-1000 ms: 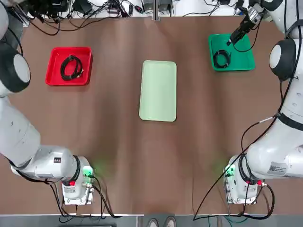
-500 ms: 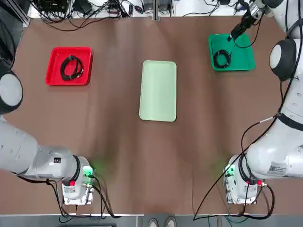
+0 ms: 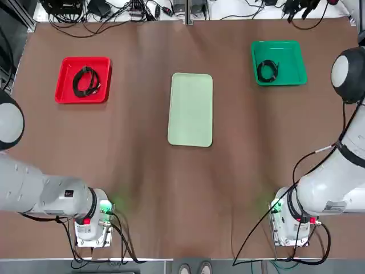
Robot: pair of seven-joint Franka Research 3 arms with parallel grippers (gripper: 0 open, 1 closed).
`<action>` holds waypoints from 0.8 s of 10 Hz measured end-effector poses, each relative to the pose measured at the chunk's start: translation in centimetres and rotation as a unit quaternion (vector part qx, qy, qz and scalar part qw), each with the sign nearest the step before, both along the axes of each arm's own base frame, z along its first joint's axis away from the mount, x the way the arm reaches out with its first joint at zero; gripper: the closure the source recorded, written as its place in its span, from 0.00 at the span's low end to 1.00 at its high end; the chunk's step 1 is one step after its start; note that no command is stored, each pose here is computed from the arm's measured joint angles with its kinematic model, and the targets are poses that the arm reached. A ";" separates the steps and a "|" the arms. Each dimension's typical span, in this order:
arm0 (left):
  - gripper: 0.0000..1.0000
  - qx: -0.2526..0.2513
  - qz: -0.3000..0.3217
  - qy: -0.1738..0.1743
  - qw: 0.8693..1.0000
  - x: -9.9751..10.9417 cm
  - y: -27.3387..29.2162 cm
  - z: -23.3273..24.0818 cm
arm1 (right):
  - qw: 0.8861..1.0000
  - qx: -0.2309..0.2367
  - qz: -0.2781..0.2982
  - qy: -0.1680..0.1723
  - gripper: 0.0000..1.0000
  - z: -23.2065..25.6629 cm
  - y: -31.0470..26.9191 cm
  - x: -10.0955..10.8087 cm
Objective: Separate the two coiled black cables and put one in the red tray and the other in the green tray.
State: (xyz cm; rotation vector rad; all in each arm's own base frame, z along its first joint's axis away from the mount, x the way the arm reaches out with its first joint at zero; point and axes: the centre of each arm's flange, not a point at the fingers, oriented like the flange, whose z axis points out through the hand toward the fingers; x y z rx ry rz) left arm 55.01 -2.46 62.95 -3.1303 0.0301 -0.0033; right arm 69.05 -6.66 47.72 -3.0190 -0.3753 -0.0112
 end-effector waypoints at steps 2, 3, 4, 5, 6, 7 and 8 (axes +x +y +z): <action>0.00 0.000 0.000 -0.001 1.000 0.0 0.0 0.1 | 0.998 -0.002 -0.055 -0.006 0.00 4.8 -1.8 -2.1; 0.00 0.000 -0.001 -0.001 1.000 0.0 0.0 0.2 | 0.997 -0.009 -0.080 -0.004 0.00 7.1 -2.1 -3.3; 0.00 0.000 -0.001 -0.001 1.000 0.0 0.0 0.2 | 0.995 -0.021 -0.097 -0.001 0.00 9.6 -1.9 -4.7; 0.00 0.000 -0.002 -0.001 1.000 0.0 0.0 0.2 | 0.994 -0.028 -0.108 -0.003 0.00 12.5 -1.3 -6.5; 0.00 0.000 -0.002 -0.001 1.000 0.0 0.0 0.2 | 0.992 -0.026 -0.121 -0.008 0.00 15.5 -0.7 -8.4; 0.00 0.000 -0.001 -0.001 1.000 0.0 0.1 0.2 | 0.991 -0.022 -0.134 -0.013 0.00 17.9 0.0 -10.4; 0.00 0.000 -0.001 -0.001 1.000 0.0 0.1 0.2 | 0.989 -0.017 -0.144 -0.017 0.00 19.5 1.1 -12.0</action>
